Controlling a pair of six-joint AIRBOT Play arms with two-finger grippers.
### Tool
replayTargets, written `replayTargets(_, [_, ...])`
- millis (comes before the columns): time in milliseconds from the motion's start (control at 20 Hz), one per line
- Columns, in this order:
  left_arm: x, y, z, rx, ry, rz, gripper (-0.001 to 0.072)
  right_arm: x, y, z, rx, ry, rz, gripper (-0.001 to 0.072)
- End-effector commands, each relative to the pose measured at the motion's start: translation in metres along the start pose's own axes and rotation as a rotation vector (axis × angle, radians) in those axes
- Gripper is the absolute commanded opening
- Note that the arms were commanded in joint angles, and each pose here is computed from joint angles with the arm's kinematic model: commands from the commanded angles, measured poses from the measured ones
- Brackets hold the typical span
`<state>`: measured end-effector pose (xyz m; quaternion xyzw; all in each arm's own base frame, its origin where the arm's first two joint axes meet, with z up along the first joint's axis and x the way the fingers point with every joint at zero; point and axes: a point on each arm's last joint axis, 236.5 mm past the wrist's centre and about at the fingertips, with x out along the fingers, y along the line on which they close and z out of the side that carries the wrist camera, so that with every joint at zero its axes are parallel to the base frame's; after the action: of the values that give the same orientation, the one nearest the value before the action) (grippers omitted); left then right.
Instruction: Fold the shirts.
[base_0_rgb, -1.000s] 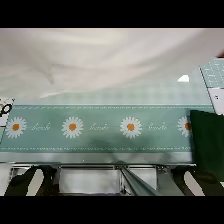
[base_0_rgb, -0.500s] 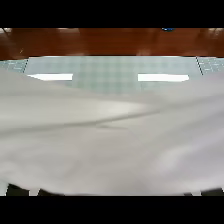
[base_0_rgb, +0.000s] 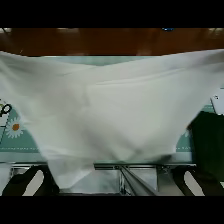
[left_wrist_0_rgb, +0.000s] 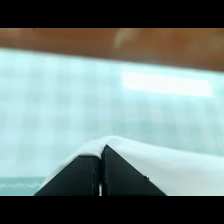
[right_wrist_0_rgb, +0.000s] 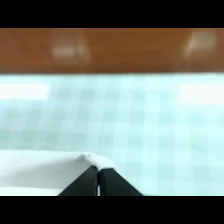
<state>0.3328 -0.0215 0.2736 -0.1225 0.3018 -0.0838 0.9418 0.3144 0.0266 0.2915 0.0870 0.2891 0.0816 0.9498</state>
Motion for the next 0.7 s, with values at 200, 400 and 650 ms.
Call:
replayTargets(200, [0.242, 0.073, -0.031, -0.158, 0.22, -0.021, 0.0017, 0.273, -0.066, -0.053, 0.251, 0.23, 0.127, 0.002])
replayTargets(400, [0.314, 0.075, -0.042, -0.162, 0.253, -0.032, 0.0017, 0.357, -0.068, -0.049, 0.389, 0.271, 0.238, 0.002])
replayTargets(650, [0.341, 0.088, -0.055, -0.215, 0.283, -0.016, 0.0017, 0.388, -0.074, -0.044, 0.421, 0.259, 0.261, 0.002])
